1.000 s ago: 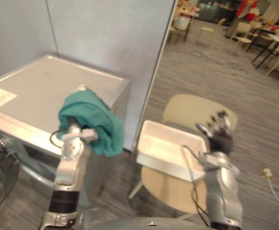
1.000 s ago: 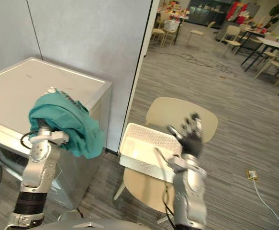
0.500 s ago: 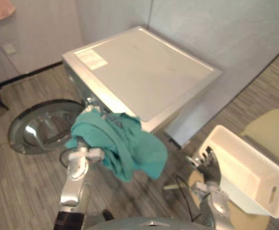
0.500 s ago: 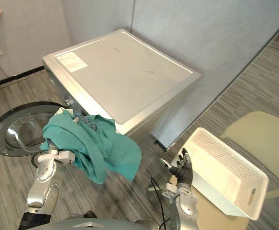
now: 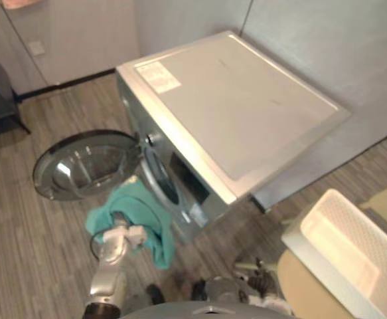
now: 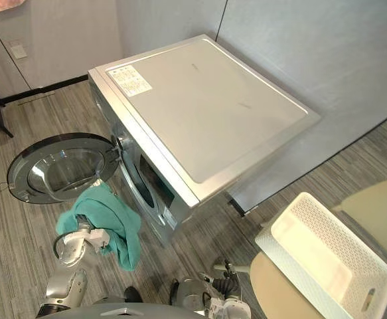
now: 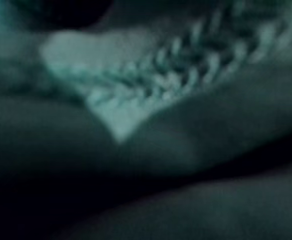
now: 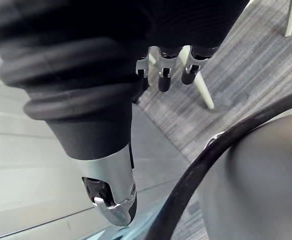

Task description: Pick up the laundry basket with both hands and put the clothes into the washing machine.

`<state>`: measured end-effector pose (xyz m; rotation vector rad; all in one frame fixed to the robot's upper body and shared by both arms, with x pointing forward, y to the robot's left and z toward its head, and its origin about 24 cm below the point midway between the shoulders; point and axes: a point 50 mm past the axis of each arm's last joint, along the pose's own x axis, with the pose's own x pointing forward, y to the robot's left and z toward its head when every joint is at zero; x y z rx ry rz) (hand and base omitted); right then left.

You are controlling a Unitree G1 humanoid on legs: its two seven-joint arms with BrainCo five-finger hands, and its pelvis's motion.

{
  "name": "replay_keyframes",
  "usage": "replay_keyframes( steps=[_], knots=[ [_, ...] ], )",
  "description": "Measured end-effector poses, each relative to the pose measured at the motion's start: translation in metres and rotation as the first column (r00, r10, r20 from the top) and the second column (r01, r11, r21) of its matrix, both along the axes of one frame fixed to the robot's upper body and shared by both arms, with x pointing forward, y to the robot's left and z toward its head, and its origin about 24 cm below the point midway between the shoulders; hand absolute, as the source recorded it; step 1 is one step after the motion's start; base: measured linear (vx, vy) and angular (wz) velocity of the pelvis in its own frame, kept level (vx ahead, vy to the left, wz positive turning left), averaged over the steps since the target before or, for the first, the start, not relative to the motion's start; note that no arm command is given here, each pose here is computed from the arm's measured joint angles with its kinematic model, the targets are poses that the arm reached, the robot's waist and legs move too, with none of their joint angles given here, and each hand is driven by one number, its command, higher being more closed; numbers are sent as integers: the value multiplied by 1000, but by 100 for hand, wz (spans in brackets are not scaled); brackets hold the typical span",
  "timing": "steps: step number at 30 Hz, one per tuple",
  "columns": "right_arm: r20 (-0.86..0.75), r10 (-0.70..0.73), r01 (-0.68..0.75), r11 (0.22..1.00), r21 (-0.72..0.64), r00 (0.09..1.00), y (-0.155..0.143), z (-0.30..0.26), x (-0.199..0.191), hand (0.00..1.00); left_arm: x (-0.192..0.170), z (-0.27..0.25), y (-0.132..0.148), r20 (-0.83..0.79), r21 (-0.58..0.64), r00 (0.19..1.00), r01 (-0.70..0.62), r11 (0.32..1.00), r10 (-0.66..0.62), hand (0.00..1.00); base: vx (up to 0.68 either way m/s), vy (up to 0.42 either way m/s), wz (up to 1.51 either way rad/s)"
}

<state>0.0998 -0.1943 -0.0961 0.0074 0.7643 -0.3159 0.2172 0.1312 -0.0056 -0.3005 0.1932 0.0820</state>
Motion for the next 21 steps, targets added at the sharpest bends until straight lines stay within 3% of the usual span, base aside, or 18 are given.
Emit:
replay_keyframes(
  steps=[5, 12, 21],
  knots=[
    [8, 64, -64, 998, -11, 998, 8, 3, 1, 0, -5, -2, -29, -12, -61, 997, 73, 995, -74, 100, 189, -135, 20],
    [16, 174, -173, 984, -37, 985, 19, 4, 9, 0, -8, 0, -26, 2, -69, 997, 72, 995, -72, 100, 83, 35, -28],
    [-95, 132, -135, 990, -25, 987, 10, -24, 14, 0, -21, -19, -22, -85, -68, 993, 76, 995, -81, 100, 136, 349, -69]
  ],
)
